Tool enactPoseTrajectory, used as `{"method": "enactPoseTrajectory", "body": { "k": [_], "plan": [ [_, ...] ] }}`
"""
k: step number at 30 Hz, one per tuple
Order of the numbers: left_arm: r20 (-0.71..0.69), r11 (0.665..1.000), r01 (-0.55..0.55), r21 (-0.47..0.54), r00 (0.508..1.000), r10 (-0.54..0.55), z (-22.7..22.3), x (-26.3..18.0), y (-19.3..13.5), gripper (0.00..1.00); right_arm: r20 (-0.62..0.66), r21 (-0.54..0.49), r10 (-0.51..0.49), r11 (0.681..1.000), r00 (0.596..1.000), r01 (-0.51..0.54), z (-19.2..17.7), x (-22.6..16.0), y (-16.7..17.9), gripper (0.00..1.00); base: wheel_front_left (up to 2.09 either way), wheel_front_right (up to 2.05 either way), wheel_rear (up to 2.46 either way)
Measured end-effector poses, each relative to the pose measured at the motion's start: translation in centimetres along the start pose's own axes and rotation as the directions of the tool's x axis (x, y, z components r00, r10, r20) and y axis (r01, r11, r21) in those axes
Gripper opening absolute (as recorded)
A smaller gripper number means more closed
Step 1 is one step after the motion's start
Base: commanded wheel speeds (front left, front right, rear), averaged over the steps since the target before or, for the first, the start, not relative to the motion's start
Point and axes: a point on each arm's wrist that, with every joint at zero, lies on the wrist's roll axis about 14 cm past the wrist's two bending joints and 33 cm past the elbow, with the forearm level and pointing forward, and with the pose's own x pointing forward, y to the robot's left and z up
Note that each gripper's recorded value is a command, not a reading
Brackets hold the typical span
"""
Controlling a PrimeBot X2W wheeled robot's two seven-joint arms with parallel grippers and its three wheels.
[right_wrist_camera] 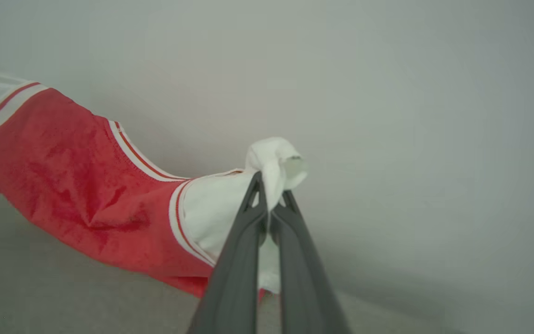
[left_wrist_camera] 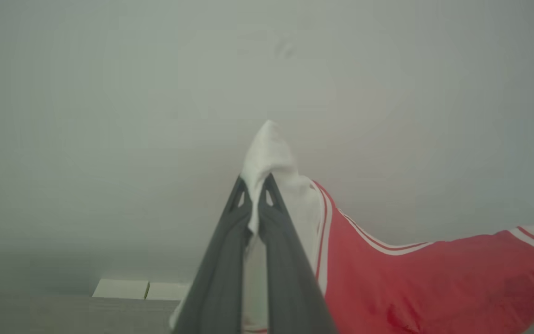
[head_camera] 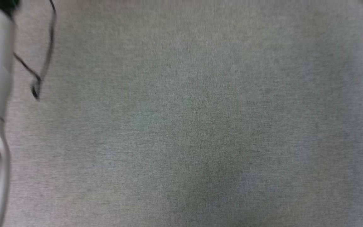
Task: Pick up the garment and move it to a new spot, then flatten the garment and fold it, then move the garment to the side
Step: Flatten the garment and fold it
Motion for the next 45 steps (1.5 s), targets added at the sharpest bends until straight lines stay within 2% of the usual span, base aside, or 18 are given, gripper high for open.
{"method": "enactPoseTrajectory", "body": {
  "k": [5,8,12,18,27,34,41,43,44,45],
  "plan": [
    [-0.09,1.0,-0.021,-0.001,0.996,0.021,-3.1,-5.3,1.0,0.0,-0.082,0.082,0.033,0.996,0.996,-0.026,-3.6,-4.6,1.3,0.0,0.0,0.0,0.0],
    [-0.145,0.998,-0.039,-0.046,0.989,0.032,-5.4,-9.2,1.2,0.0,-0.119,0.093,0.038,0.995,0.992,-0.027,-5.4,-7.9,1.3,0.0,0.0,0.0,0.0],
    [-0.176,0.996,-0.055,-0.063,0.984,0.044,-6.3,-13.9,1.7,0.0,-0.203,0.157,0.058,0.987,0.977,-0.026,-8.7,-12.8,2.5,0.0,0.0,0.0,0.0],
    [-0.192,0.996,-0.07,-0.05,0.98,0.059,-6.5,-21.9,1.6,0.0,-0.269,0.241,0.07,0.971,0.961,-0.003,-11.3,-21.1,4.3,0.0,0.0,0.0,0.0],
    [-0.29,0.988,-0.147,-0.042,0.948,0.129,-8.5,-32.8,1.3,0.0,-0.345,0.311,0.066,0.949,0.936,0.048,-13.0,-30.3,6.7,0.0,0.0,0.0,0.0],
    [-0.423,0.983,-0.181,-0.038,0.894,0.149,-10.7,-40.0,-0.6,0.0,-0.478,0.349,0.036,0.925,0.878,0.152,-16.4,-37.4,7.7,0.0,0.0,0.0,0.0],
    [-0.445,0.979,-0.199,-0.043,0.881,0.159,-10.7,-42.3,-1.5,0.0,-0.629,0.333,0.023,0.911,0.777,0.242,-20.3,-42.3,8.6,0.0,0.0,0.0,0.0],
    [-0.432,0.979,-0.201,-0.031,0.886,0.168,-10.4,-42.4,-1.5,0.0,-0.647,0.329,0.03,0.913,0.762,0.243,-20.8,-42.6,9.0,0.01,0.0,0.0,0.0],
    [-0.426,0.979,-0.201,-0.027,0.888,0.171,-10.2,-42.4,-1.5,0.0,-0.649,0.322,0.032,0.917,0.76,0.237,-20.8,-42.5,9.1,0.14,0.0,0.0,0.0],
    [-0.417,0.98,-0.197,-0.025,0.893,0.169,-10.0,-42.3,-1.6,0.0,-0.649,0.319,0.034,0.919,0.76,0.231,-20.7,-42.3,9.2,0.55,0.0,0.0,0.0]
  ]
}}
